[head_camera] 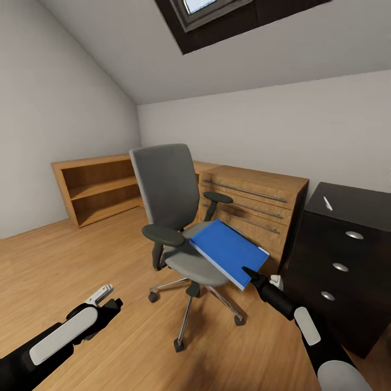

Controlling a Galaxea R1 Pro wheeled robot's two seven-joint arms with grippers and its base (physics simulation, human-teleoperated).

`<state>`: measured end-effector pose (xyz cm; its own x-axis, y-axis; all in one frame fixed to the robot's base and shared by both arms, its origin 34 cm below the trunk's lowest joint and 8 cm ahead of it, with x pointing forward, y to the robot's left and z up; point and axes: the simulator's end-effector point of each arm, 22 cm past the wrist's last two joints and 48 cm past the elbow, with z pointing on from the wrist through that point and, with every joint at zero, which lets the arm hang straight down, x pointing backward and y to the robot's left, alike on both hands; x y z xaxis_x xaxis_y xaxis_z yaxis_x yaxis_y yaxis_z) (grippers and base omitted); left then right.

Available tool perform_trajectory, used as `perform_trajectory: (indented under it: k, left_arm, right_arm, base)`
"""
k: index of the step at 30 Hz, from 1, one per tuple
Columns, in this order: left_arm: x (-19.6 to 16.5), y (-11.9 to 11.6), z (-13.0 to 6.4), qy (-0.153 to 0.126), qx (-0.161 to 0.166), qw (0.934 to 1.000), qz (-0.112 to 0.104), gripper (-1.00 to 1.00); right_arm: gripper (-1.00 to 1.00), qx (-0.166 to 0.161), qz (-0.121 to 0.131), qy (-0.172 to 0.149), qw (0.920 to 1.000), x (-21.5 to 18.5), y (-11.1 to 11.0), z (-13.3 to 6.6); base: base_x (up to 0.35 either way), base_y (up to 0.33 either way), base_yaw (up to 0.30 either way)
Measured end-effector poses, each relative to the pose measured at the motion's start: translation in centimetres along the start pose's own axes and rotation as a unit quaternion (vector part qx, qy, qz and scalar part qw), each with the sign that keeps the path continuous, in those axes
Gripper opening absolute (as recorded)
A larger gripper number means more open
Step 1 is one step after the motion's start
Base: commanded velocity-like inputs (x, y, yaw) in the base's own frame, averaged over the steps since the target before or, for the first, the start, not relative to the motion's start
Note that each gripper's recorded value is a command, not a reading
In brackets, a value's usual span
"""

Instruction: In the bedroom, organize the workspace by keeping the computer under the desk, ensuring the monitor is on the desk, placing the keyboard on the desk next to the monitor, placing the mouse on the desk next to the keyboard, moving the folder from the swivel chair onto the desk next to the mouse, stacking the notebook on top of the folder with the pen on top of the notebook, and positioning the swivel chair next to the desk.

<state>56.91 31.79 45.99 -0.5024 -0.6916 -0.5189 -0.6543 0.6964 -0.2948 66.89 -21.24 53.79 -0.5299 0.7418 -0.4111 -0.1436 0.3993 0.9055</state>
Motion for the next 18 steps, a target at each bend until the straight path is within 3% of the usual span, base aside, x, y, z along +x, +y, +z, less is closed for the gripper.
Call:
perform_trajectory:
  k: [5, 13, 18]
  left_arm:
    - [-0.2, -0.4, -0.7, -0.001, 0.002, 1.0, 0.007, 1.0]
    - [-1.2, -1.2, -1.8, 0.0, 0.002, 1.0, 0.01, 1.0]
    - [-2.0, -1.8, -2.6, -0.001, 0.002, 1.0, 0.01, 1.0]
  right_arm:
    - [-1.0, -0.003, -0.002, -0.002, 1.0, -0.6, 1.0, 0.0]
    - [-1.0, -0.002, -0.002, -0.001, 1.0, -1.6, 2.5, 0.2]
    - [-1.0, -0.003, -0.002, -0.002, 1.0, -2.2, 3.5, 0.4]
  base:
    - [-0.023, -0.006, 0.0]
    - [-0.289, -0.084, 0.0]
    - [-0.13, -0.041, 0.0]
